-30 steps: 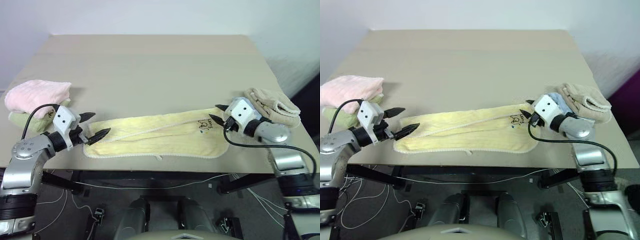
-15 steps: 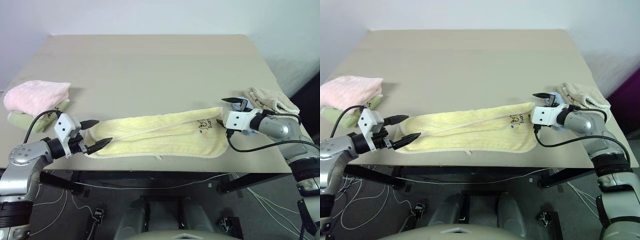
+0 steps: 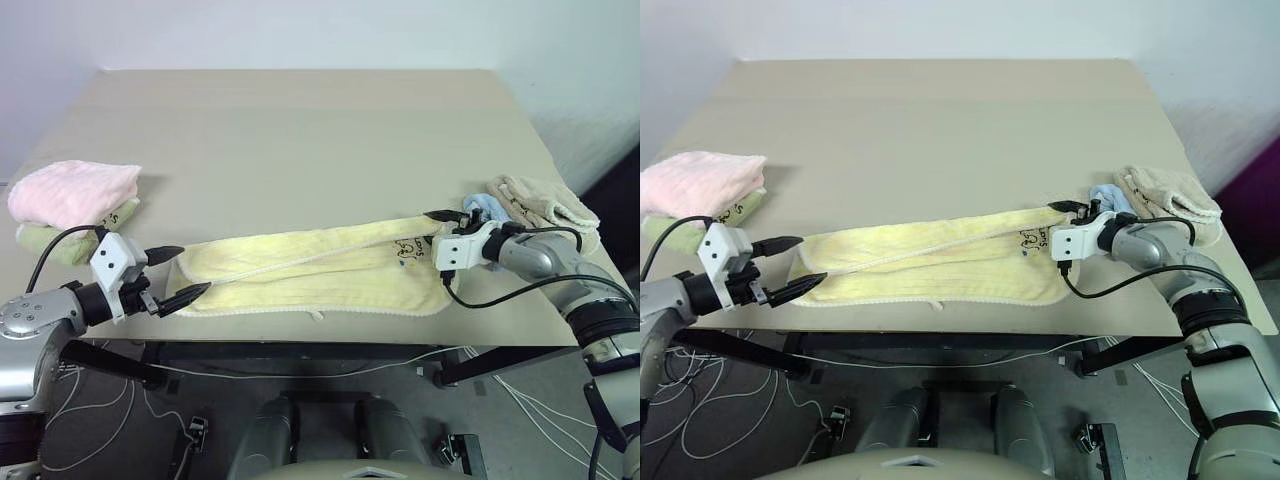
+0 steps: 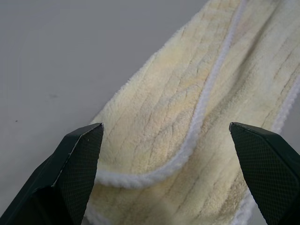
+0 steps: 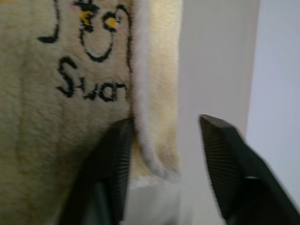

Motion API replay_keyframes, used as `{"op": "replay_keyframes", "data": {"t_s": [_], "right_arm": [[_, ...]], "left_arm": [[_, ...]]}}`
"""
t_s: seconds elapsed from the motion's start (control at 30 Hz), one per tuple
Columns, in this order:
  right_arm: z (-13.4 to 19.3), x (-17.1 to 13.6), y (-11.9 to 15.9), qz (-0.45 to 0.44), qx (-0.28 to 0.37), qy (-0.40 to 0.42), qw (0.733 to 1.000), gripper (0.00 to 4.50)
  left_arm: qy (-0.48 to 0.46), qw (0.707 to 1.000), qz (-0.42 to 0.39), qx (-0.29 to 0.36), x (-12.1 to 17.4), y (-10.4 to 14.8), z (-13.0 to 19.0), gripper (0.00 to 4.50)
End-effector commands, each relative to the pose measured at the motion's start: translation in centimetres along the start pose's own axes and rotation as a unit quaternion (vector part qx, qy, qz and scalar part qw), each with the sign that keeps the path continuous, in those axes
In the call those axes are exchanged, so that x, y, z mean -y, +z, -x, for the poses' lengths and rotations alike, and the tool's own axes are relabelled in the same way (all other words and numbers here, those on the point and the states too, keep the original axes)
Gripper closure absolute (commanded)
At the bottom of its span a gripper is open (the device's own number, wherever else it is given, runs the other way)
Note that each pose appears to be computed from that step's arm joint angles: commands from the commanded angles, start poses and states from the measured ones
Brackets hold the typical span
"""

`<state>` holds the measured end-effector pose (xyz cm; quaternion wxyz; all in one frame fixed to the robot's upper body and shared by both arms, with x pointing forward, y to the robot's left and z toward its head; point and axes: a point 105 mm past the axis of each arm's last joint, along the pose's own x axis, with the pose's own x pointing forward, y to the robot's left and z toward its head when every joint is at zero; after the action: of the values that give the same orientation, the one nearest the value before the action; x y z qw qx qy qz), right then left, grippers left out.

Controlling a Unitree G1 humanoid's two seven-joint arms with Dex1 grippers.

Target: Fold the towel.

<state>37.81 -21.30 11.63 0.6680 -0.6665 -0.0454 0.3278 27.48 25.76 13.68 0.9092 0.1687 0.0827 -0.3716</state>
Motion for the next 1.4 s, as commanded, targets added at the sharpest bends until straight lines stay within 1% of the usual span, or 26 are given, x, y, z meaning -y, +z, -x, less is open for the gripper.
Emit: {"op": "replay_keyframes", "data": {"t_s": [0.03,0.07,0.13,0.17,0.27,0.33,0.4,0.6,0.73,0.97,1.07,1.17,1.4], "right_arm": [[-0.3,1.0,0.5,0.006,0.009,-0.016,1.000,3.47],[-0.3,0.9,0.5,0.005,0.009,-0.016,1.000,3.86],[-0.5,0.9,0.6,0.000,0.008,-0.023,1.000,4.48],[-0.6,0.9,0.6,-0.002,0.007,-0.026,1.000,4.48],[-0.9,0.7,1.0,-0.003,0.009,-0.033,0.999,4.48],[-1.1,0.3,1.2,-0.008,0.011,-0.035,0.999,4.48],[-1.3,0.1,1.5,-0.015,0.014,-0.040,0.999,4.48],[-1.8,-0.3,2.2,-0.031,0.019,-0.049,0.998,4.48],[-1.8,-0.5,2.4,-0.038,0.017,-0.053,0.998,4.48],[-1.4,-0.4,2.1,-0.045,0.007,-0.060,0.997,4.48],[-1.4,-0.5,2.1,-0.047,0.006,-0.060,0.997,4.50],[-1.5,-0.6,2.4,-0.049,0.008,-0.061,0.997,4.50],[-1.3,-0.9,2.2,-0.052,0.006,-0.059,0.997,4.50]], "left_arm": [[0.018,0.999,-0.029,0.003,-1.2,1.2,0.8,0.00],[0.017,0.999,-0.040,-0.001,-1.5,1.3,0.9,0.00],[0.009,0.998,-0.061,-0.015,-1.8,1.3,1.1,0.00],[0.005,0.998,-0.067,-0.021,-2.0,1.2,1.2,0.00],[-0.037,0.991,-0.110,-0.070,-2.0,0.1,1.9,0.00],[-0.066,0.985,-0.128,-0.091,-2.0,-0.4,2.1,0.00],[-0.087,0.983,-0.132,-0.098,-2.1,-0.4,2.2,0.00],[-0.100,0.969,-0.198,-0.109,-3.4,-0.1,0.8,0.00],[-0.126,0.960,-0.227,-0.108,-3.0,-0.2,-0.5,0.00],[-0.172,0.943,-0.257,-0.121,-2.0,-1.3,-1.2,0.00],[-0.172,0.938,-0.275,-0.121,-2.1,-1.5,-1.7,0.61],[-0.167,0.936,-0.285,-0.120,-2.3,-1.6,-2.1,1.58],[-0.174,0.937,-0.282,-0.116,-2.1,-2.2,-2.3,4.06]]}}
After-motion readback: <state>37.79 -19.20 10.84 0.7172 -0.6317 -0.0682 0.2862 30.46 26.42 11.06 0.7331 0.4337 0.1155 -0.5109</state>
